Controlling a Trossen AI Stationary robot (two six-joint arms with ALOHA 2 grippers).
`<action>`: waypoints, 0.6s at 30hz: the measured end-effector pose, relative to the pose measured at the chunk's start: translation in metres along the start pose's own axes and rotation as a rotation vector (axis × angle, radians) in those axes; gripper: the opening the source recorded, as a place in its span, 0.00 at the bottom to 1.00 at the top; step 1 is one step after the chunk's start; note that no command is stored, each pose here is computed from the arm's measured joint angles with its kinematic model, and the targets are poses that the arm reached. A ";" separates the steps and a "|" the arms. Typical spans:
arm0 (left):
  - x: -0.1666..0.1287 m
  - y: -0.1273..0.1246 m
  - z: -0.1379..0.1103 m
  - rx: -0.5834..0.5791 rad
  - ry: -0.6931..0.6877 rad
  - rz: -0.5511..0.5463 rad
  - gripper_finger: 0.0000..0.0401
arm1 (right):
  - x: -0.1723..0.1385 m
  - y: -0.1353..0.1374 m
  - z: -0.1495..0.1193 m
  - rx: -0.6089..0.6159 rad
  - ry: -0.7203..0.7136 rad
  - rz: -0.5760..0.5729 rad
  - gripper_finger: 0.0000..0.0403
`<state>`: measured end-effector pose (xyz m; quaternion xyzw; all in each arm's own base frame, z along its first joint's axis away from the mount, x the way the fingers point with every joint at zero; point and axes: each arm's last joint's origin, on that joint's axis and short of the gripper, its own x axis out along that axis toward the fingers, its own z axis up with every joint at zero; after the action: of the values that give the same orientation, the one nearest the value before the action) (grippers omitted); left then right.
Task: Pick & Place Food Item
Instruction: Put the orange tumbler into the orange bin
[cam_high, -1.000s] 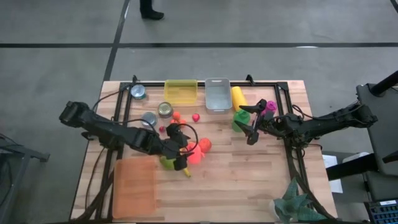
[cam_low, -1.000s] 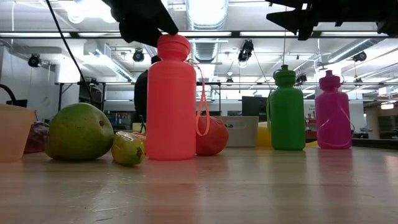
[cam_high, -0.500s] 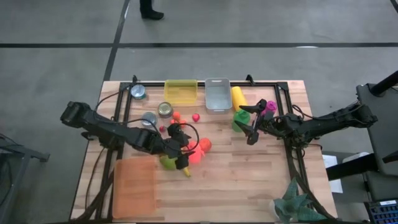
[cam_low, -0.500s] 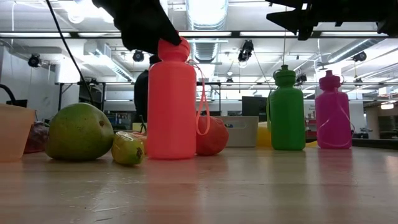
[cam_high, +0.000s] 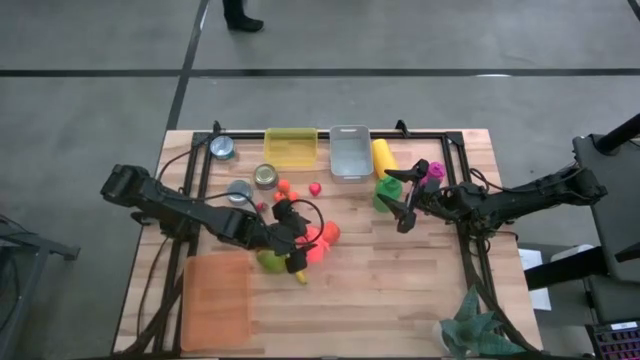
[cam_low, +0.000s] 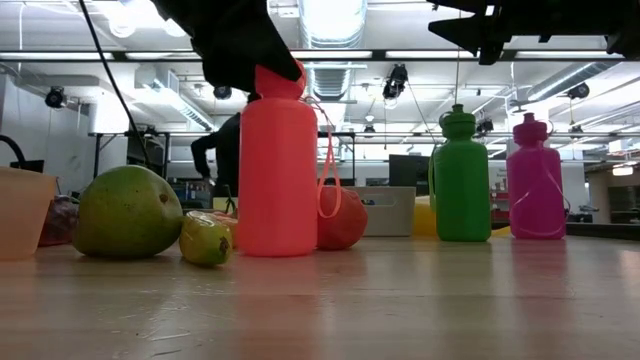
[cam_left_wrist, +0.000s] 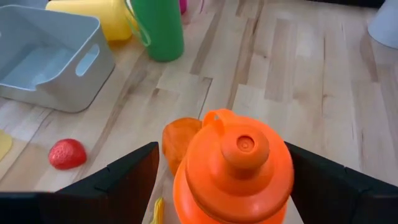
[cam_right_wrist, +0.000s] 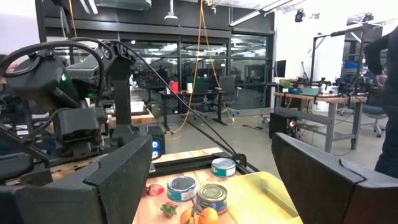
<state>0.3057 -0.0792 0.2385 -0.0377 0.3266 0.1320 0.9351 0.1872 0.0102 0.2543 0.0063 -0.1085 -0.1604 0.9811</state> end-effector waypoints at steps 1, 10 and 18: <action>0.000 0.000 0.000 0.000 0.000 0.000 0.82 | 0.000 0.000 0.000 -0.002 0.000 0.000 0.81; 0.000 0.000 0.001 0.000 -0.006 -0.002 0.75 | 0.000 0.000 0.000 -0.001 0.000 0.000 0.81; 0.000 0.000 0.001 0.000 -0.007 -0.003 0.53 | 0.000 0.000 0.000 0.000 0.000 0.000 0.81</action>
<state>0.3061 -0.0793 0.2392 -0.0378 0.3234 0.1310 0.9364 0.1872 0.0102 0.2543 0.0061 -0.1084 -0.1603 0.9811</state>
